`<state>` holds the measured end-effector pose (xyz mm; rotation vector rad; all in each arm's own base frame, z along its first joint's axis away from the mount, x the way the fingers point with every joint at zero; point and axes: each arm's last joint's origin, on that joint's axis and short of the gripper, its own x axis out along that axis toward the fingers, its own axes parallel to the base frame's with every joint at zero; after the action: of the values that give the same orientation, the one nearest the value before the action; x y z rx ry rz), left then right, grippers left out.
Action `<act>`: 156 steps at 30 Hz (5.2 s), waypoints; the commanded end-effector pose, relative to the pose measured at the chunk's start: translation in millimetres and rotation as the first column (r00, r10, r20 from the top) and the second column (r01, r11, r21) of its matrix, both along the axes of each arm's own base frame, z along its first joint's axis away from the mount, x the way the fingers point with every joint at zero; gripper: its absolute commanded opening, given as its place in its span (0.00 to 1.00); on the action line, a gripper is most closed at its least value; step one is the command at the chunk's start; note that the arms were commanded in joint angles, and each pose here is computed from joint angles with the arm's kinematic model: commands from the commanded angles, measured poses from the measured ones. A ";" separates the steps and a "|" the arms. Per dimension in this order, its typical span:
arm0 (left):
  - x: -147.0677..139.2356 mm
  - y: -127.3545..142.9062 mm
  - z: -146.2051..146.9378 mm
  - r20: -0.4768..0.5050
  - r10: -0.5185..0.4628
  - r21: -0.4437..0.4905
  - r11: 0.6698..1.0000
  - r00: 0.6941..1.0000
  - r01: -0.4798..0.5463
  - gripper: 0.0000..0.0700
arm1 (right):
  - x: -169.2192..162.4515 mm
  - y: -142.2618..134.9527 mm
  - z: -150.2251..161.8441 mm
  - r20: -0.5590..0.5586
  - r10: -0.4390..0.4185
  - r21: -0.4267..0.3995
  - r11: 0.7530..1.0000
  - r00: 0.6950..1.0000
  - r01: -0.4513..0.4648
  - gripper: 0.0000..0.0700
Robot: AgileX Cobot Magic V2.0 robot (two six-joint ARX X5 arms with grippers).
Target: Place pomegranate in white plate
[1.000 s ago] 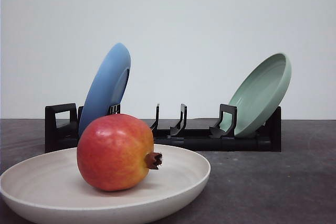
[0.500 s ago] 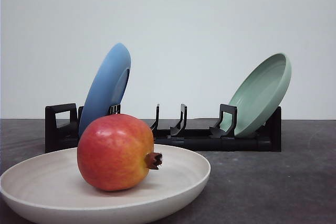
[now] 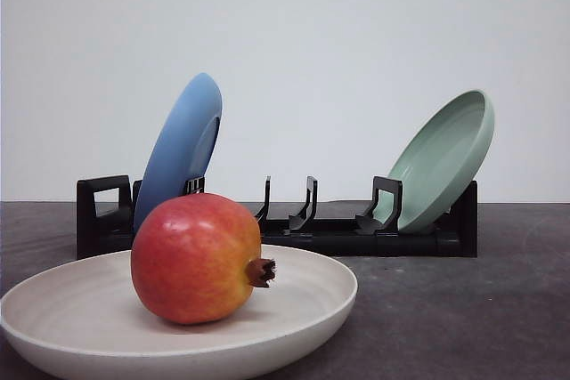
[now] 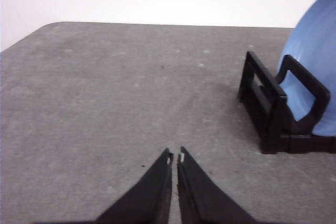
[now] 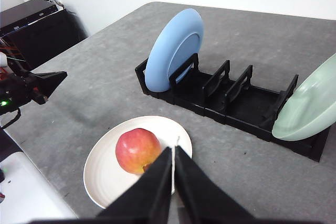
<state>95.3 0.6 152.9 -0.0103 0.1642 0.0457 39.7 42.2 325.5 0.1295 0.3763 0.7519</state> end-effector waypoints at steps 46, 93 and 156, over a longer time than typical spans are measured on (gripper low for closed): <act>0.3 0.7 -3.6 -0.013 0.011 -0.002 1.000 1.000 -0.011 0.00 | 57.3 -41.6 -175.5 0.320 -0.596 -0.182 0.724 0.736 0.665 0.00; 0.3 0.7 -3.6 -0.013 0.011 -0.002 1.000 1.000 -0.011 0.00 | 56.5 -41.8 -173.5 0.330 -0.611 -0.148 0.720 0.720 0.679 0.00; 0.3 0.7 -3.5 -0.013 0.011 -0.003 1.000 1.000 -0.011 0.00 | 56.5 -41.8 -173.5 0.330 -0.611 -0.148 0.720 0.720 0.678 0.00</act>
<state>95.3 1.1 152.9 -0.0108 0.1645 0.0512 95.8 0.6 152.6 -0.0991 0.1563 0.0034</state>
